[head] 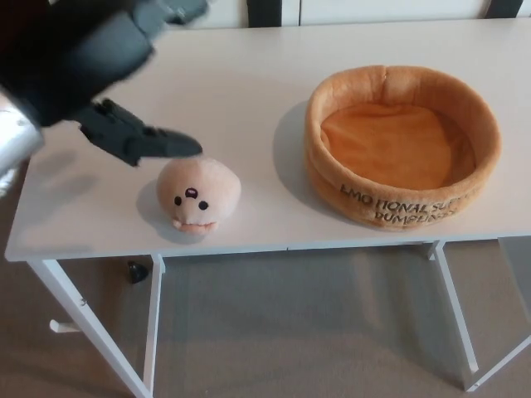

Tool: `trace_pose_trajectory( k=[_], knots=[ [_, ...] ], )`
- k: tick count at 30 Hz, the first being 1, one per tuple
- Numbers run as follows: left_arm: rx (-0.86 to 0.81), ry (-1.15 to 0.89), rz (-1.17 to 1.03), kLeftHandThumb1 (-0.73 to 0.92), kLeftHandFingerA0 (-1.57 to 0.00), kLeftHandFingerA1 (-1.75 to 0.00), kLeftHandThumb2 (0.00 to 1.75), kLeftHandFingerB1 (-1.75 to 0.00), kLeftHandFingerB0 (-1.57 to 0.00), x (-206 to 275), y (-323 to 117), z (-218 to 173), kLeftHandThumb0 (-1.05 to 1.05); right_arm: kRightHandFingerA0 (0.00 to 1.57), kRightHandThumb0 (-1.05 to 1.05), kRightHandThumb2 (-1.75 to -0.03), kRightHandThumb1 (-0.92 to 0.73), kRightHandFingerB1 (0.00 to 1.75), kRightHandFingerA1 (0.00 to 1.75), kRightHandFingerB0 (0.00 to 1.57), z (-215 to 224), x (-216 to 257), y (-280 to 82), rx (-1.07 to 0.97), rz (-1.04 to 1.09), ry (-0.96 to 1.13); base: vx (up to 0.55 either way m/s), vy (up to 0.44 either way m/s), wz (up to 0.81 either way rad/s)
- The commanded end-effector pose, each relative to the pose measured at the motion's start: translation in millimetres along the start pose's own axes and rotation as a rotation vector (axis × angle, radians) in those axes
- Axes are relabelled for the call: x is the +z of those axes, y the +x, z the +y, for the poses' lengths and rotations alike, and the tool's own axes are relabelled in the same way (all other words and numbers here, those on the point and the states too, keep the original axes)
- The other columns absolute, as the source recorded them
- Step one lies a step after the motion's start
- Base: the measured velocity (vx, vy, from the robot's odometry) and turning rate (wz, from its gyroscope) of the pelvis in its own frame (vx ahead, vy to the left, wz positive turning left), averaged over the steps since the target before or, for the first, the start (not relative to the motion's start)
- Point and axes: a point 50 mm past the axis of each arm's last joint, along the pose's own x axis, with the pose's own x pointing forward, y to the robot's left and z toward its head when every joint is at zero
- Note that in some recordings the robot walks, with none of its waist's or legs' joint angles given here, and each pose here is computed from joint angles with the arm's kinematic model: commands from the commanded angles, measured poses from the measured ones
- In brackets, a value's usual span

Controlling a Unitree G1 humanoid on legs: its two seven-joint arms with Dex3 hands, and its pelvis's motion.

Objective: The robot walks towards a table in front, picks a dumpling toy with left hand and puts it in an orange round plate

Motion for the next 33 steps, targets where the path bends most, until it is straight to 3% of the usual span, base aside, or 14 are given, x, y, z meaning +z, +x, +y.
trace_pose_trajectory(
  k=[1,2,4,14,15,16,17,19,21,23,24,25,26,33],
  knots=[
    [-0.448,0.097,0.411,0.40,0.00,-0.02,0.67,-0.14,0.00,-42.1,2.5,-36.2,-0.16,0.75,-0.40,-0.60,-0.66,0.34,0.49,0.42,-6.8,-6.0,-1.4,-0.006,0.024,-0.042,0.00,0.000,0.00],
    [-0.457,0.092,0.430,0.36,0.00,0.00,0.63,-0.12,0.00,-44.4,4.4,-37.5,-0.24,0.68,-0.48,-0.84,-0.54,0.48,0.62,0.35,-6.6,-6.4,-1.2,-0.004,0.031,-0.046,0.00,0.000,0.00],
    [-0.462,0.091,0.445,0.35,0.00,0.00,0.63,-0.13,0.00,-45.8,6.2,-38.3,-0.30,0.73,-0.42,-0.60,-0.67,0.34,0.50,0.40,-6.7,-6.5,-1.0,-0.001,0.033,-0.048,0.00,0.000,0.00],
    [-0.516,0.188,0.490,0.41,0.00,0.00,0.76,-0.10,0.00,-43.0,20.9,-49.3,-0.61,0.75,-0.41,-0.60,-0.66,0.34,0.50,0.42,-6.0,-8.0,-3.3,-0.001,0.021,-0.040,0.00,0.000,0.00],
    [-0.520,0.195,0.498,0.41,0.00,0.00,0.76,-0.09,0.00,-42.6,22.8,-50.3,-0.60,0.68,-0.48,-0.85,-0.54,0.48,0.61,0.35,-6.0,-7.9,-3.2,0.001,0.021,-0.040,0.00,0.000,0.00],
    [-0.521,0.197,0.503,0.41,0.00,0.00,0.76,-0.09,0.00,-42.6,23.8,-50.8,-0.60,0.68,-0.48,-0.85,-0.54,0.48,0.61,0.35,-5.9,-7.7,-3.2,0.002,0.021,-0.041,0.00,0.000,0.00],
    [-0.521,0.202,0.510,0.41,0.00,0.00,0.76,-0.10,0.00,-42.6,26.0,-52.1,-0.60,0.74,-0.39,-0.60,-0.67,0.34,0.51,0.42,-5.7,-7.6,-3.2,0.002,0.019,-0.042,0.00,0.000,0.00],
    [-0.521,0.203,0.512,0.41,0.00,0.00,0.76,-0.10,0.00,-42.7,27.0,-52.6,-0.60,0.74,-0.39,-0.60,-0.67,0.34,0.51,0.42,-5.7,-7.5,-3.3,0.002,0.017,-0.042,0.00,0.000,0.00],
    [-0.496,0.226,0.517,0.36,0.00,0.00,0.57,-0.09,0.00,-45.3,29.5,-56.9,-0.74,0.68,-0.48,-0.85,-0.54,0.48,0.62,0.35,-5.1,-8.1,-3.5,0.004,0.021,-0.045,0.00,0.000,0.00],
    [-0.483,0.243,0.520,0.36,0.00,0.00,0.57,-0.09,0.00,-45.9,30.9,-58.4,-0.74,0.68,-0.48,-0.85,-0.54,0.48,0.62,0.35,-5.1,-8.2,-3.5,0.004,0.023,-0.046,0.00,0.000,0.00],
    [-0.476,0.257,0.518,0.39,0.00,0.00,0.54,-0.07,0.00,-46.2,32.0,-59.6,-0.75,0.74,-0.41,-0.60,-0.66,0.34,0.52,0.42,-5.1,-8.4,-3.4,0.004,0.025,-0.047,0.00,0.000,0.00],
    [-0.475,0.261,0.518,0.39,0.00,0.00,0.54,-0.07,0.00,-46.3,32.3,-60.0,-0.75,0.74,-0.41,-0.60,-0.66,0.34,0.52,0.42,-5.1,-8.4,-3.4,0.004,0.025,-0.047,0.00,0.000,0.00],
    [-0.460,0.262,0.514,0.42,0.00,0.00,0.80,-0.08,0.00,-47.1,33.6,-62.4,-0.66,0.75,-0.41,-0.60,-0.66,0.34,0.51,0.42,-6.0,-7.2,-2.7,0.003,0.020,-0.046,0.00,0.000,0.00],
    [-0.439,0.295,0.513,0.37,0.00,0.00,0.62,-0.10,0.00,-48.0,35.4,-71.9,-0.81,0.76,-0.42,-0.60,-0.66,0.34,0.51,0.42,-5.3,-7.5,-2.3,0.007,0.029,-0.040,0.00,0.000,0.00]
  ],
)
